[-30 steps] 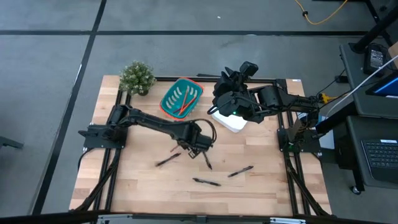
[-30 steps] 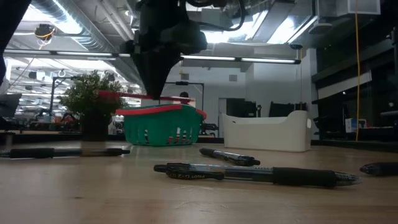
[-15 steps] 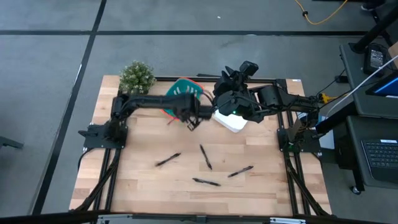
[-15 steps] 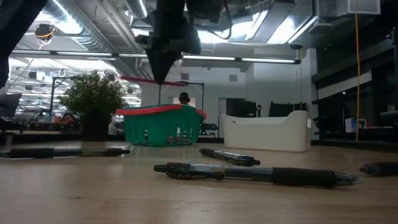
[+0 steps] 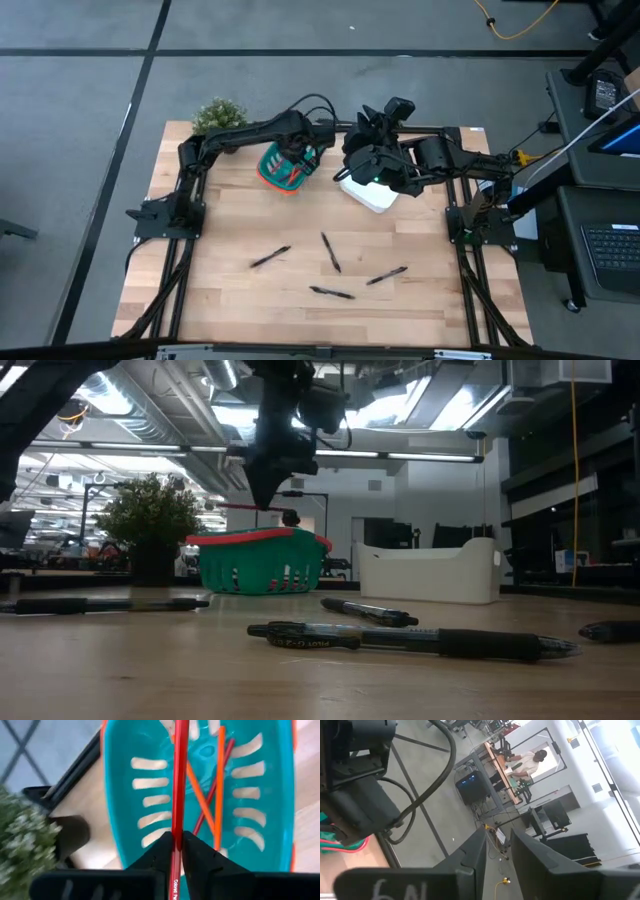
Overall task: Sort pens & pencils
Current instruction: Put the red pencil into the blue bin, then put the top middle black pen into the white bin
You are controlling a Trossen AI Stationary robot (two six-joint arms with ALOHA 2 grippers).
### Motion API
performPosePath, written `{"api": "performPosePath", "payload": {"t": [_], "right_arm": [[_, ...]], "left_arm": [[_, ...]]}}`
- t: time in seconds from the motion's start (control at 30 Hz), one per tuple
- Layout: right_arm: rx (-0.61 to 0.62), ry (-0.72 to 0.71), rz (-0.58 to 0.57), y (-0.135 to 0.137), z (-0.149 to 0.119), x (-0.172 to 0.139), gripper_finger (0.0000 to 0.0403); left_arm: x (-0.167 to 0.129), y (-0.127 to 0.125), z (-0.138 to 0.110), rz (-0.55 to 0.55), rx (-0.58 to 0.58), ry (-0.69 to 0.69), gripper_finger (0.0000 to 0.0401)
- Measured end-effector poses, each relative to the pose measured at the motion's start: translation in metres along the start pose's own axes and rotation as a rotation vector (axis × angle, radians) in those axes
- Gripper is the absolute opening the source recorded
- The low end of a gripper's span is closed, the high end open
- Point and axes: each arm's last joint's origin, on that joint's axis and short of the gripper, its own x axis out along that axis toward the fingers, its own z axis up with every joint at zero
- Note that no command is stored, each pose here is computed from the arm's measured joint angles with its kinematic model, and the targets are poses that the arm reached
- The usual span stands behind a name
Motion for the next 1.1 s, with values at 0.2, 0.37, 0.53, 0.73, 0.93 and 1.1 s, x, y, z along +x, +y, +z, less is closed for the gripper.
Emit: {"api": "performPosePath", "payload": {"t": [0.2, 0.37, 0.53, 0.73, 0.93, 1.1], "right_arm": [[-0.003, 0.014, -0.009, -0.001, -0.001, 0.005, 0.009], [-0.001, 0.021, -0.014, -0.002, -0.002, 0.008, 0.009], [-0.001, 0.026, -0.017, -0.003, -0.002, 0.009, 0.009], [0.003, 0.038, -0.011, -0.005, -0.003, 0.015, 0.009], [0.006, 0.046, -0.016, -0.006, -0.003, 0.019, 0.009], [0.009, 0.046, -0.015, -0.006, -0.003, 0.019, 0.0091]], "left_arm": [[0.016, 0.006, 0.005, -0.017, 0.006, 0.019, 0.0038], [0.035, 0.011, 0.006, -0.035, -0.003, 0.055, 0.003], [0.052, 0.013, 0.009, -0.056, -0.011, 0.055, 0.0034], [0.057, 0.014, 0.011, -0.093, -0.008, 0.049, 0.0042], [0.057, 0.013, 0.011, -0.116, 0.01, 0.06, 0.0042], [0.057, 0.013, 0.011, -0.116, 0.014, 0.057, 0.0042]]}}
